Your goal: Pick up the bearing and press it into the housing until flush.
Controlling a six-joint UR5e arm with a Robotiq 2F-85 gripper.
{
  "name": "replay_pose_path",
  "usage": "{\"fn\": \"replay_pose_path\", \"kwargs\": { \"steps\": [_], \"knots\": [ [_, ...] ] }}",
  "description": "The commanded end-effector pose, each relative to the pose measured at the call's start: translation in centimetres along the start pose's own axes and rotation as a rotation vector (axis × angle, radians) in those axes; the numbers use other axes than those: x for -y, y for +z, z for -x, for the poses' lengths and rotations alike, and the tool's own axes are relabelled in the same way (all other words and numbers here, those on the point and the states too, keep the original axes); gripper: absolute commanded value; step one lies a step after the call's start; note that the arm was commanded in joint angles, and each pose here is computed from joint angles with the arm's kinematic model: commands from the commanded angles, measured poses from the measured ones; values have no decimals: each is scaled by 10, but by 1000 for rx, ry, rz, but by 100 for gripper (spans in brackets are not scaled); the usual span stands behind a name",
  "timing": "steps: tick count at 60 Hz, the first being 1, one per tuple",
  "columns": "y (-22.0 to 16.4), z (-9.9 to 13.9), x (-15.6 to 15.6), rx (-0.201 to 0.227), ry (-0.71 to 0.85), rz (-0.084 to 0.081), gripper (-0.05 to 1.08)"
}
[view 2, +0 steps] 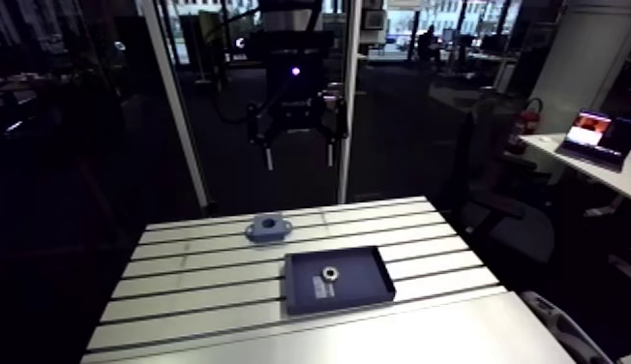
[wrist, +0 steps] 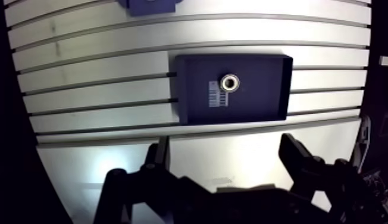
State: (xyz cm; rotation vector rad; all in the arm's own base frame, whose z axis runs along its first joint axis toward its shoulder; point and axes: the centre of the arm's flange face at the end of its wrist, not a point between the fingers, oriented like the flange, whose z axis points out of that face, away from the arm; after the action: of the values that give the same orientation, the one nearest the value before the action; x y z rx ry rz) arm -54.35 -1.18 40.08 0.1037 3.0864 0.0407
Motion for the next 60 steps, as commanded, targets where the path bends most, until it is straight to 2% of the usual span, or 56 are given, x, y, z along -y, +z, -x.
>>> {"fn": "replay_pose_path", "kwargs": {
  "steps": [1, 7, 17, 31, 55, 60],
  "knots": [
    [61, 0, -38, 44, 9, -14, 1],
    [79, -1, -43, 36, 4, -17, 1],
    [104, -1, -45, -19, -62, -7, 1],
    [141, -2, -44, 13, -75, -14, 1],
    [173, -1, -46, 15, -71, -15, 2],
    [178, -1, -46, 15, -81, -15, 10]
  ]
}}
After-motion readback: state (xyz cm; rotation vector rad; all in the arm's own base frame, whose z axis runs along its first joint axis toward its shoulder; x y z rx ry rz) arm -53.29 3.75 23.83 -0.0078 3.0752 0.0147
